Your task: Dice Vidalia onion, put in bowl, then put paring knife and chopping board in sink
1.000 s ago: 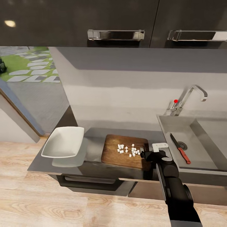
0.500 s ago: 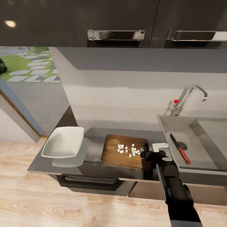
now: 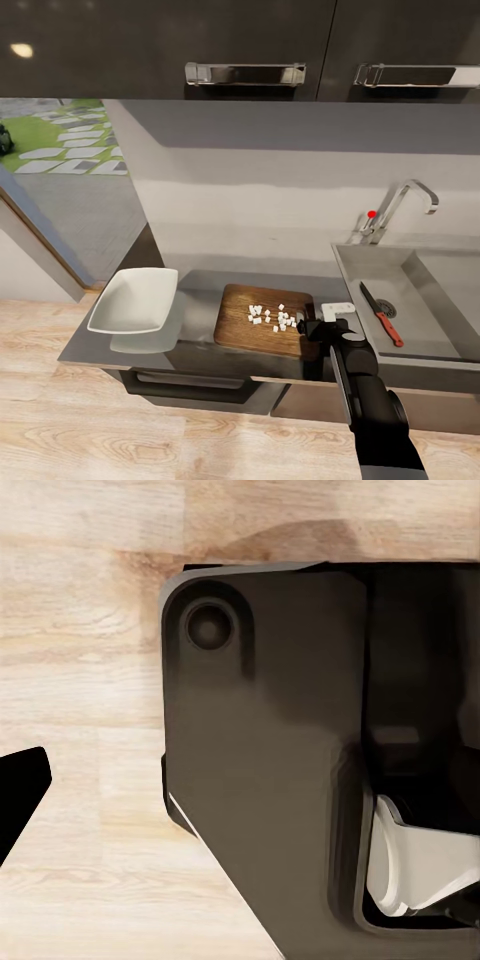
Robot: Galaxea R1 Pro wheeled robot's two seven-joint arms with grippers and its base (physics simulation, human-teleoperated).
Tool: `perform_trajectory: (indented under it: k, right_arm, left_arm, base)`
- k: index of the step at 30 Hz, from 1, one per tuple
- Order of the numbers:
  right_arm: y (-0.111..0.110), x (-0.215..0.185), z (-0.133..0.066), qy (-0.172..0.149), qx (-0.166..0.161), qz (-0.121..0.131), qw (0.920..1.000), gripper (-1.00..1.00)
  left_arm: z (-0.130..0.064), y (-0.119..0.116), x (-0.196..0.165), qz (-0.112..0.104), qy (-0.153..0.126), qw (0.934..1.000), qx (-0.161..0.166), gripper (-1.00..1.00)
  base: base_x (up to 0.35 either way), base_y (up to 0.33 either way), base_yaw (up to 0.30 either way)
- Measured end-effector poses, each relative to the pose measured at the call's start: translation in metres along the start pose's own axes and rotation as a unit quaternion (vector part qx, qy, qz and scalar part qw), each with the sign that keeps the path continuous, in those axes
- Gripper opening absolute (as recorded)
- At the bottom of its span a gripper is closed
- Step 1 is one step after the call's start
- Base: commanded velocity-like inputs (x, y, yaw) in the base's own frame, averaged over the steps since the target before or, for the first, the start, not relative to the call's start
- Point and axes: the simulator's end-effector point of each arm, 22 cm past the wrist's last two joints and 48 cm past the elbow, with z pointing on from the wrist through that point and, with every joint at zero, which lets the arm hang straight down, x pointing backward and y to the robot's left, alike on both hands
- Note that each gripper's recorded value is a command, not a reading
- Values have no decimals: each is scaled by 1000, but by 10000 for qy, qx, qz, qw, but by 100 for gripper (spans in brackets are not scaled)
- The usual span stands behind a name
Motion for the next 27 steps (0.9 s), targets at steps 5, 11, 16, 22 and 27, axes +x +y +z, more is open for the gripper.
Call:
perform_trajectory:
  k: [5, 11, 16, 22, 27]
  right_arm:
    - [0, 0, 0, 0, 1, -1, 10000, -100]
    - [0, 0, 0, 0, 5, -5, 10000, -100]
    - [-1, 0, 0, 0, 10, 0, 10000, -100]
    - [-1, 0, 0, 1, 14, -3, 10000, -100]
    - [-3, 0, -1, 18, 47, -53, 10000, -100]
  left_arm:
    - [0, 0, 0, 0, -2, 10000, 0, 100]
    - [0, 0, 0, 0, 0, 10000, 0, 100]
    - [0, 0, 0, -1, 0, 10000, 2, 100]
    - [0, 0, 0, 0, -6, 10000, 0, 100]
    - [0, 0, -3, 0, -38, 10000, 0, 100]
  base:
    - [0, 0, 0]
    - [0, 0, 0]
    - [0, 0, 0]
    - [0, 0, 0]
    - [0, 0, 0]
